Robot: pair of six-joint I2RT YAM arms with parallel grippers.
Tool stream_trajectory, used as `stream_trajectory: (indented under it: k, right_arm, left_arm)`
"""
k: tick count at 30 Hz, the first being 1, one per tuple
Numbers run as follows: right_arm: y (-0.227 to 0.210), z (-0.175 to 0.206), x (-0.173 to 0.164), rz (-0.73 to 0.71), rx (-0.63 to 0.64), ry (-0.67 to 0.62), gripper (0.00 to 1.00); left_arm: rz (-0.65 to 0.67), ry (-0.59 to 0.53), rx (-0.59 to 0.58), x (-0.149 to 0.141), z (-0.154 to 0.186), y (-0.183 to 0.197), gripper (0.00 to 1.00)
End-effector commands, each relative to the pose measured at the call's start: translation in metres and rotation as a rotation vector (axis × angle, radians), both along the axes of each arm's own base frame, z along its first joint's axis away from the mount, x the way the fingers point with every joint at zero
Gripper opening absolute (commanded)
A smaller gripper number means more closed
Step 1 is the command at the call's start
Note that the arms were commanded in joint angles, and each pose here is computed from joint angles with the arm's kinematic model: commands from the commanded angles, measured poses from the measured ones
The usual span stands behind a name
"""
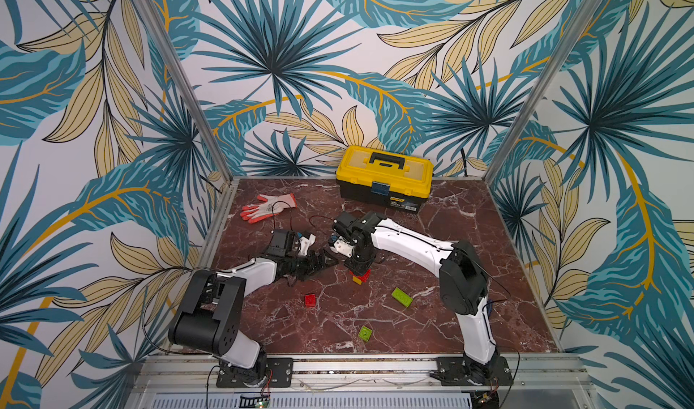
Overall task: Assemble a carrot with lego
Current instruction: Assemble the lego brick with the lego brick.
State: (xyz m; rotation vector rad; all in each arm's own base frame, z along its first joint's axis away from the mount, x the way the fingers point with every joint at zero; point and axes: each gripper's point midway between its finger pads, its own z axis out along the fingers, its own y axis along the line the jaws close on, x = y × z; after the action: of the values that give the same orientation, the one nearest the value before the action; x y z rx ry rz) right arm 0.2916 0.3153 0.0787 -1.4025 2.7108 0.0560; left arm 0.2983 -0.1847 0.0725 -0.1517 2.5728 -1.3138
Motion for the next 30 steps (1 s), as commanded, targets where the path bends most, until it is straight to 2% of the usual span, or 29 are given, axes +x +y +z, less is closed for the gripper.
stream_trajectory:
  k: [1,6,15,18,23,30]
  right_arm:
    - [-0.005,-0.045,-0.012,-0.03,-0.064,0.089,0.3]
    - [-0.009,-0.055,-0.012,-0.04,-0.098,0.1,0.3]
    - [-0.032,-0.086,-0.024,-0.042,-0.241,0.131,0.29]
    - [-0.035,-0.094,-0.024,-0.049,-0.222,0.1,0.29]
    - [-0.028,-0.094,-0.022,-0.085,-0.12,0.038,0.29]
    - [-0.014,-0.061,-0.008,-0.068,-0.075,-0.011,0.34]
  left_arm:
    - [-0.002,-0.002,-0.004,0.001,-0.003,0.001,0.99]
    - [-0.005,-0.004,-0.004,0.001,-0.003,0.0,0.99]
    - [-0.004,-0.004,-0.003,0.001,-0.003,0.0,0.99]
    - [-0.002,-0.003,-0.001,0.001,-0.004,0.001,1.0]
    - [-0.001,-0.004,-0.001,0.001,-0.003,0.001,0.99]
    - [0.0,-0.007,-0.003,0.001,-0.002,0.001,0.99]
